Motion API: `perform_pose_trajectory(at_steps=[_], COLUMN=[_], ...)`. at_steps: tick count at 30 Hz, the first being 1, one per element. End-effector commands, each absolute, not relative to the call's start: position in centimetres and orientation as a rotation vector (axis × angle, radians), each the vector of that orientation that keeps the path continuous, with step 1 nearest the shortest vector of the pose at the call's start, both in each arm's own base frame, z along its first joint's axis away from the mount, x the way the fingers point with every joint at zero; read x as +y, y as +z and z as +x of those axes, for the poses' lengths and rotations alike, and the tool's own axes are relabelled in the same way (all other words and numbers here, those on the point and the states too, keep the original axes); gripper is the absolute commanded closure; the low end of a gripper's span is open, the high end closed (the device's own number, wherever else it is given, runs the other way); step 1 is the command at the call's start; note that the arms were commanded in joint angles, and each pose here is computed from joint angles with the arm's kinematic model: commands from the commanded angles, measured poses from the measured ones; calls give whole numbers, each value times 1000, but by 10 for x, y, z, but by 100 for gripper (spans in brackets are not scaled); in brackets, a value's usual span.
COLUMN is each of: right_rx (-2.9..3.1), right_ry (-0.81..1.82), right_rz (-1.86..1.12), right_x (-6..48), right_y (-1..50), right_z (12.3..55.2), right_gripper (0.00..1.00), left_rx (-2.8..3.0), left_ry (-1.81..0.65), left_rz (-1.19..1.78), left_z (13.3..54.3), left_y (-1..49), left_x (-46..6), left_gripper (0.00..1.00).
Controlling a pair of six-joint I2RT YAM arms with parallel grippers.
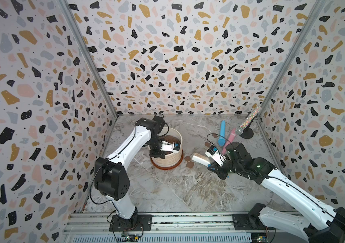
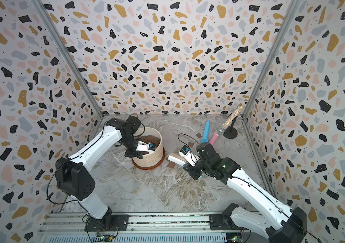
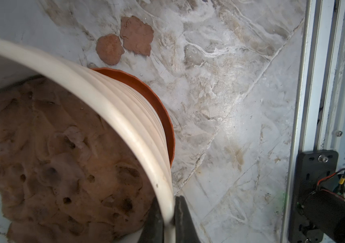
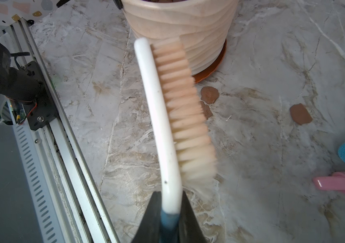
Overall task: Scrub the dried mud off the ceramic pot
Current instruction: Rotate the pot on the tray.
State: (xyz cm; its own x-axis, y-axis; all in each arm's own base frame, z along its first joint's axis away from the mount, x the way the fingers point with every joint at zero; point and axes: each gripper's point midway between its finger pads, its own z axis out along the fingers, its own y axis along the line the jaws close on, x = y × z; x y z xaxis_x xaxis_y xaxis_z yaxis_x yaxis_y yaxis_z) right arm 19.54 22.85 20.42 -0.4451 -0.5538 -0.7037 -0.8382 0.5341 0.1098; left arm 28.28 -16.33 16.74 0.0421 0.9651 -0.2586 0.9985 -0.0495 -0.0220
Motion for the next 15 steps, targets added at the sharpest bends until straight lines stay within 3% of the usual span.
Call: perform_pose_trajectory(at_steps=[1,7,15], right_rx=[2115,1979,1775], right_ry=[505,466,557], right_rz=[-1088,-1159,-1311], right_x=[220,219,226], right_y=[212,226,230], right_z=[206,205,176], right_gripper=[100,100,100], left_rx=[2221,2417,2630], left_ry=[-207,-17,-34], left_rz=[1856,1443,804], left_z=[309,330,351], left_y=[170,164,176], left_x=[-177,-185,-183], left_gripper=[100,100,100])
